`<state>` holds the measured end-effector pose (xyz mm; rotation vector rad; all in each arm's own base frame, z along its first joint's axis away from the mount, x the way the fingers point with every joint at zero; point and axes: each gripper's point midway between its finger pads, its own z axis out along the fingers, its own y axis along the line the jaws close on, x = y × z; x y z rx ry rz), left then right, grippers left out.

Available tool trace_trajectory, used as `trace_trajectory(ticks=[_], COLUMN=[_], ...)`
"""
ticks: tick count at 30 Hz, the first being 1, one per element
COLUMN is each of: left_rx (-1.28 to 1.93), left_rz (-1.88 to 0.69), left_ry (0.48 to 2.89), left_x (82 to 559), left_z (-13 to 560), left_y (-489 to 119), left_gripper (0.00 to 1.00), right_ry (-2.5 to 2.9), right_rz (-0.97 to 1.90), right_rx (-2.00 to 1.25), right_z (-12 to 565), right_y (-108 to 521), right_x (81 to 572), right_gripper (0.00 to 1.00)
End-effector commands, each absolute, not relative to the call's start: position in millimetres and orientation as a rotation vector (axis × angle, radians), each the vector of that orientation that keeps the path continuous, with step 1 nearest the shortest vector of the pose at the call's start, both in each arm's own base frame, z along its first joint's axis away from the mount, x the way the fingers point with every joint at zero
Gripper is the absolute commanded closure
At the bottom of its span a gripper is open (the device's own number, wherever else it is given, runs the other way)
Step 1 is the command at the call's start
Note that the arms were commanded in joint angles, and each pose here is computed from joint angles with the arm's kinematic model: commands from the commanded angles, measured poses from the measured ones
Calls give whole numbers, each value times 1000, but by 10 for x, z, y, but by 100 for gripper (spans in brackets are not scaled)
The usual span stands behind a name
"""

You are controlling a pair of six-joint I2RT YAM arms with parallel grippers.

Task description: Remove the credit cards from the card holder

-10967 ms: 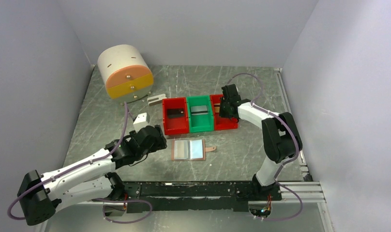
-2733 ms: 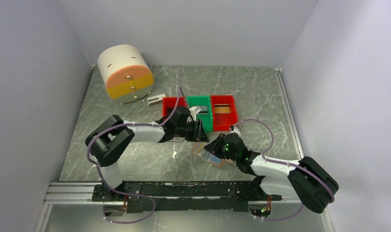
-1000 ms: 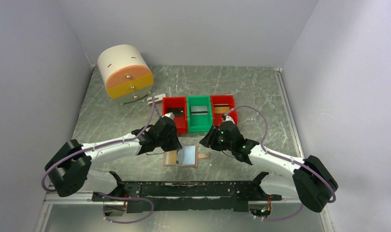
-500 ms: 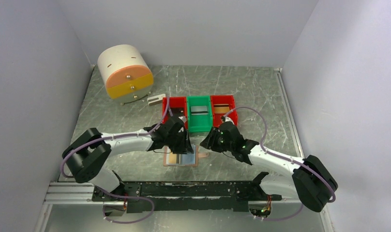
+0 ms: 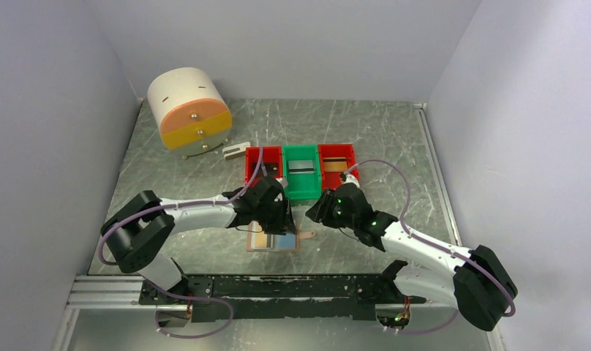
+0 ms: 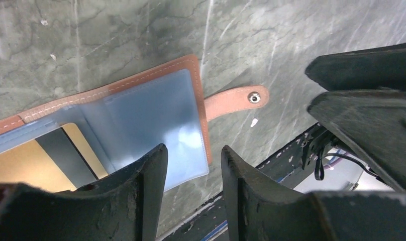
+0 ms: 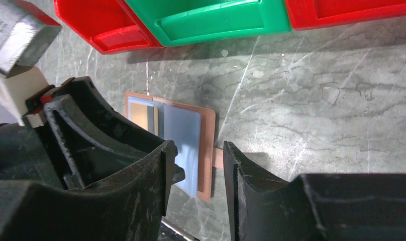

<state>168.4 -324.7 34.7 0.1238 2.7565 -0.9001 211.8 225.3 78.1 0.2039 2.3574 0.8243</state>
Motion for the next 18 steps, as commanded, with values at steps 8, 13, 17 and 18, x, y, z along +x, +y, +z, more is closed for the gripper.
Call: trace_trajectory(ticks=[8,13,17,18], left_rx=[-18,-155,-269,-299], left_rz=[-778,-608,-572,-574], left_ry=[2516,2457,2378,2372], left_x=[1984,2102,2140,2146], left_z=[852,944,1025,1012], left_y=[-2957,-2613,-2371,-2312], left_gripper=[46,43,36,34], right_ry=[2262,2214,2207,2218], right_rz=[907,973,1041,1054], right_rx=[210,170,131,122], right_z=[1109,1271,1300,1280], right_y=[2340,2419,2514,2544], right_x=[2220,2222,2187,2173], right_gripper=[53,44,42,42])
